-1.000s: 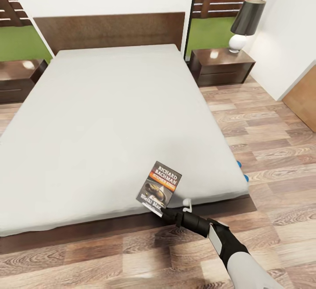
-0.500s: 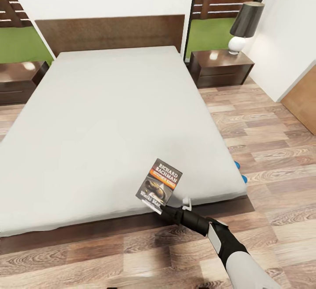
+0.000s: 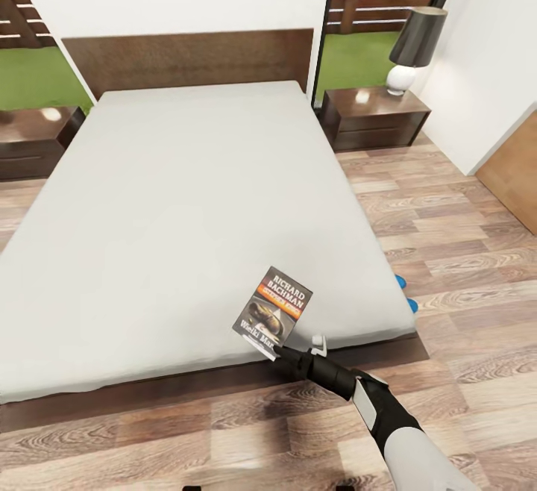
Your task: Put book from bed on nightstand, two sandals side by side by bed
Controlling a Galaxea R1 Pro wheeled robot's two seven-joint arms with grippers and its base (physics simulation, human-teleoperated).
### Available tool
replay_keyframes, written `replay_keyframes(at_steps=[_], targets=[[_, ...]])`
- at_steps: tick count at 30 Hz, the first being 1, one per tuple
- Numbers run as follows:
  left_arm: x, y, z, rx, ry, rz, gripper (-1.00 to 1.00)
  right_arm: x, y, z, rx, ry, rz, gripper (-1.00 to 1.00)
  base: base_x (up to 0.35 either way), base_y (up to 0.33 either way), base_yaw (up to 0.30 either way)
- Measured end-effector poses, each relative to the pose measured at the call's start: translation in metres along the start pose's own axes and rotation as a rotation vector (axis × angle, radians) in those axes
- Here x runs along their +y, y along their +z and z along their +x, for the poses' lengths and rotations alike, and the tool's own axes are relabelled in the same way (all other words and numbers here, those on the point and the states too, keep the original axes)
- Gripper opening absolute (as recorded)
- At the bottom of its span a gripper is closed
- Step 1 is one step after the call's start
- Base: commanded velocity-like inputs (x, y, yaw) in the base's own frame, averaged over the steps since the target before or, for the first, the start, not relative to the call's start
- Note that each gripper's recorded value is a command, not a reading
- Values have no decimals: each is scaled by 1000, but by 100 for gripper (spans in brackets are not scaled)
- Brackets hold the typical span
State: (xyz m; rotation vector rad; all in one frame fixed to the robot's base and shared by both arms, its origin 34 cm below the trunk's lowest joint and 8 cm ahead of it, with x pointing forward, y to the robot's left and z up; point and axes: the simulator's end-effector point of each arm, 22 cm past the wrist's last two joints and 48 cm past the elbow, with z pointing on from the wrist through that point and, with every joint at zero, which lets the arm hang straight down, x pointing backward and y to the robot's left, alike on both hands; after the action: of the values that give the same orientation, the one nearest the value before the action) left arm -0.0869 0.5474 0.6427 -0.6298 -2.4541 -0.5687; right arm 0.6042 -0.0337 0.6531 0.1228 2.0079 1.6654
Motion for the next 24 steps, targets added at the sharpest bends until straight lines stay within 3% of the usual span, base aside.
replay_keyframes(at_steps=[15,24], targets=[[4,-16,12,-4,-6,7,100,20,-3,-5,-2,4,3,-100,0,0,0],[-4,-26,18,-13,-15,59,100,33,-4,-6,4,4,-1,-100,0,0,0]])
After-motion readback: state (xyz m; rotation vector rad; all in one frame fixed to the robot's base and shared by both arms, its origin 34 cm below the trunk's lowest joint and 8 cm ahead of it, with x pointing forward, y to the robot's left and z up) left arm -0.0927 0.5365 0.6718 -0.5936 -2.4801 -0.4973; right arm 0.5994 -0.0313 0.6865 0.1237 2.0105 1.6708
